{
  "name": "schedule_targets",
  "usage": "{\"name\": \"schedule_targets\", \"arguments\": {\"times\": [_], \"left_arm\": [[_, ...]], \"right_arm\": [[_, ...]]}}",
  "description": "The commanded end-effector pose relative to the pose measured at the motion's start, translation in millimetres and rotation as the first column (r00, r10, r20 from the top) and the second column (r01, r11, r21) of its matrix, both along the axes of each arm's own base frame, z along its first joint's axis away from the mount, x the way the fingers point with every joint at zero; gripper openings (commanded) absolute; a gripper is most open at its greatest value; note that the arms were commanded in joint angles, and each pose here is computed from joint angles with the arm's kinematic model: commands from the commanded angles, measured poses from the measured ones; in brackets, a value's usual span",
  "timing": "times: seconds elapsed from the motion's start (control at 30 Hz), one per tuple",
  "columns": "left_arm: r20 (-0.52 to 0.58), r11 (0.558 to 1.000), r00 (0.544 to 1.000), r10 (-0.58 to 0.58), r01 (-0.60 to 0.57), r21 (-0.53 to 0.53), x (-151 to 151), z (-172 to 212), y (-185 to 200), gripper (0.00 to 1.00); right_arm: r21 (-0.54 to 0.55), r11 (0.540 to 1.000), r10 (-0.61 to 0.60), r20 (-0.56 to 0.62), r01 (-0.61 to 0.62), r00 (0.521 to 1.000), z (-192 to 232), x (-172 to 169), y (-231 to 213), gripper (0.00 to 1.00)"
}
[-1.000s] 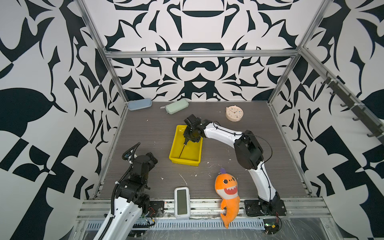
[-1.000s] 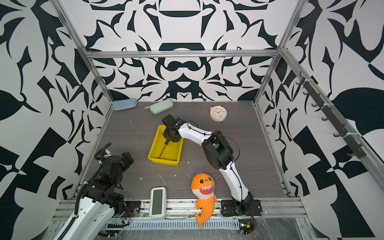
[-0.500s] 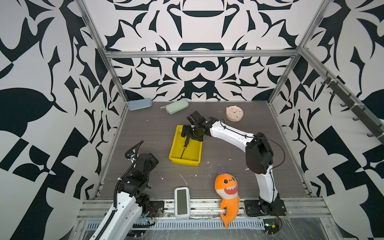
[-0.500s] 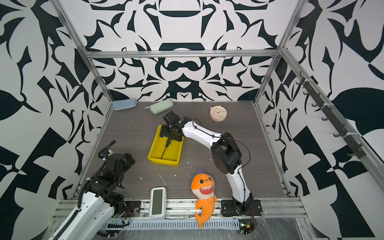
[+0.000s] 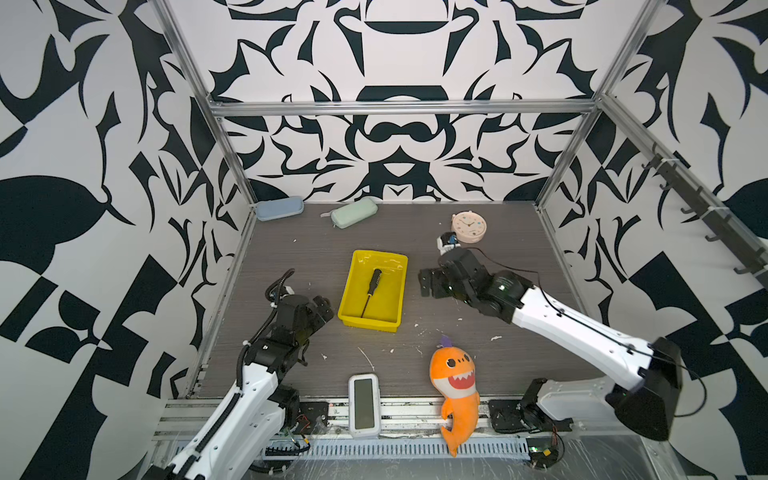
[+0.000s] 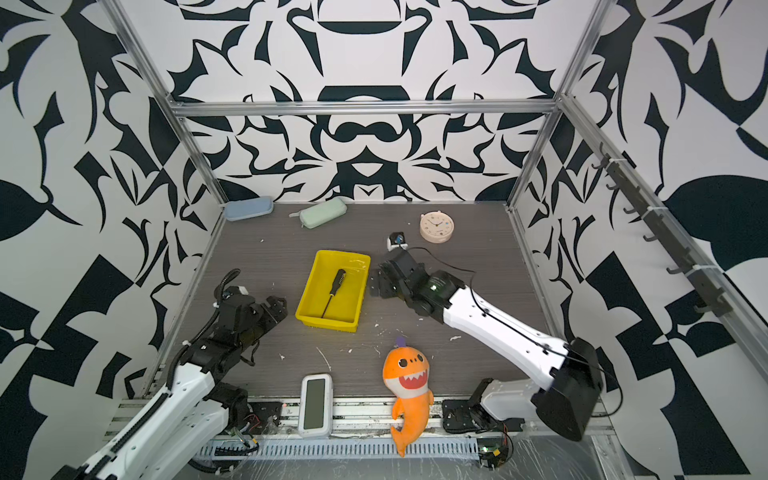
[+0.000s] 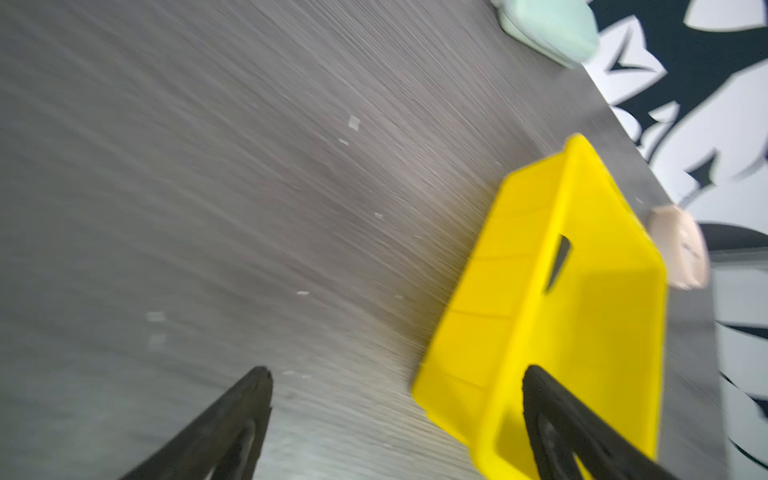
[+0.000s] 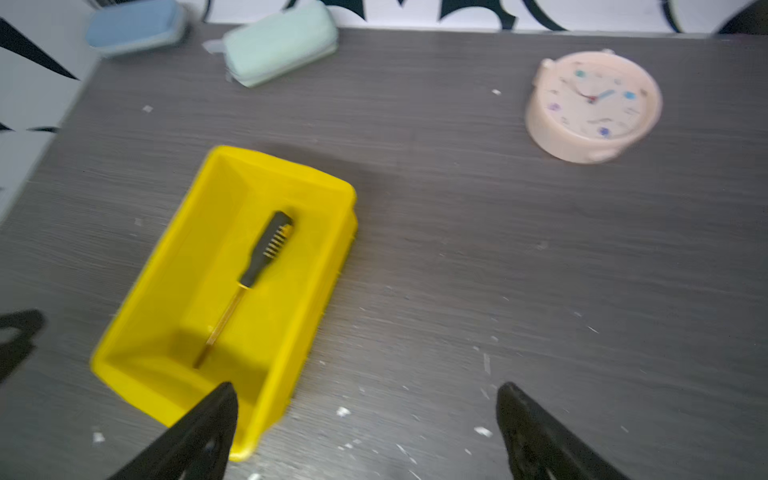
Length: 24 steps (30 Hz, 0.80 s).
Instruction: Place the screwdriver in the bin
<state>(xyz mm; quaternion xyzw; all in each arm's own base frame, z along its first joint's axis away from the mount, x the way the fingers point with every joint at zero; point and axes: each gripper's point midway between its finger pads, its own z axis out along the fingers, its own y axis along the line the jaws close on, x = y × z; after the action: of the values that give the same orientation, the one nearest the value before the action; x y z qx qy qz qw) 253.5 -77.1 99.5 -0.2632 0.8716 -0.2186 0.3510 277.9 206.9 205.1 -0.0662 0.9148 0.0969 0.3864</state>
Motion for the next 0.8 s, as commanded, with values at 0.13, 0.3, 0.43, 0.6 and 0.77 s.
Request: {"name": "schedule_targets", "arguments": {"times": [0.13,0.3,0.43,0.6,0.77], "left_arm": [[0.044,0.956,0.987,-0.153,0.159,-0.246,35,17,-60,0.94],[0.051,0.939,0.983,-0.176,0.184,-0.289,39,23,-75,0.93],[0.071,0.931,0.985,-0.159,0.173,-0.320,41,29,-84,0.93],[0.040,0.916,0.983,-0.177,0.179,-0.358,39,22,-105,0.93],[0.016,0.923,0.983,-0.184,0.178,-0.340,38,20,-114,0.93]], "right_arm": [[-0.006,0.992,-0.121,0.149,0.123,0.981,-16,-35,-75,0.98],[0.093,0.983,-0.174,0.228,0.156,0.958,-11,-42,-90,0.97],[0.037,0.985,-0.171,0.243,0.167,0.955,-8,-42,-98,0.97],[-0.051,0.984,-0.154,0.237,0.171,0.959,-6,-42,-104,0.97],[-0.086,0.977,-0.166,0.261,0.194,0.951,-8,-39,-110,0.99]]}}
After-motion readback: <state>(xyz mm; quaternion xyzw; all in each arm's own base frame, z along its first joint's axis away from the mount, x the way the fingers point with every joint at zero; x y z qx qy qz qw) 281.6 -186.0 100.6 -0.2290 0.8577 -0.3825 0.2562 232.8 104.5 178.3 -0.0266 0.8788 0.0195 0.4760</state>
